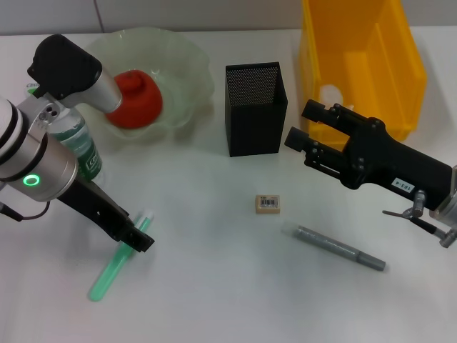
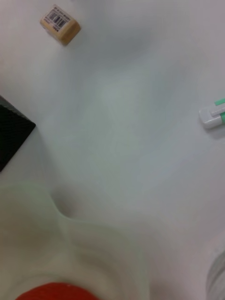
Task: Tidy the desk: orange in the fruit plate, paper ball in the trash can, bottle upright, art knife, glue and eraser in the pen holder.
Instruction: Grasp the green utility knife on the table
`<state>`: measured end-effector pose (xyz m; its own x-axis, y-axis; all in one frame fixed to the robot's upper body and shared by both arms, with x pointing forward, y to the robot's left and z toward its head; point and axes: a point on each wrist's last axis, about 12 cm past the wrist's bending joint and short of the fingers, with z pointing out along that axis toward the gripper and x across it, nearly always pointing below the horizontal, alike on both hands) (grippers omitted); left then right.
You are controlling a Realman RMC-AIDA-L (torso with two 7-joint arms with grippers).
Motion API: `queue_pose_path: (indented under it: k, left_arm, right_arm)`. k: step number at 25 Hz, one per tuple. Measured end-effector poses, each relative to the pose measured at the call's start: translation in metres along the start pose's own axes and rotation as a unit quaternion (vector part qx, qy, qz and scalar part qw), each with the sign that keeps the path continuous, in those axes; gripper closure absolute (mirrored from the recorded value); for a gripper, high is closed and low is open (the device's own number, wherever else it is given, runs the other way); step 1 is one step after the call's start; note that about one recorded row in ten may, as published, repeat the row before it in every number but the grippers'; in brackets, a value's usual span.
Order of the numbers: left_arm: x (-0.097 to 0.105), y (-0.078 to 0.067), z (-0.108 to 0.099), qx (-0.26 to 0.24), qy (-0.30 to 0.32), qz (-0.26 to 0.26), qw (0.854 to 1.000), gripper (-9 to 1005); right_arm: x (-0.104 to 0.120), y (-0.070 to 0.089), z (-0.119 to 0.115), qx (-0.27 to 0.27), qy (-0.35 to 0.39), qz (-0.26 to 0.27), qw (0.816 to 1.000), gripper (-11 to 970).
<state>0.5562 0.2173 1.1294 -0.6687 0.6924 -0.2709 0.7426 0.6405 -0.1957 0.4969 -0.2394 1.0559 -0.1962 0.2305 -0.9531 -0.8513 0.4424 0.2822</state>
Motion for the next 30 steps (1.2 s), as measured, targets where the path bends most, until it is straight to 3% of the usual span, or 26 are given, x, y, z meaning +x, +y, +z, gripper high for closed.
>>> queue_pose_path:
  k: [23, 30]
  left_arm:
    - [-0.0029, -0.0045, 0.0082, -0.011, 0.012, 0.026, 1.000, 281]
    - [-0.0035, -0.0032, 0.0071, -0.017, 0.006, 0.029, 0.999, 383]
  right_arm:
    - [0.0005, -0.0027, 0.0021, 0.008, 0.005, 0.001, 1.000, 272]
    - [0.0005, -0.0027, 0.0023, 0.008, 0.005, 0.002, 1.000, 272]
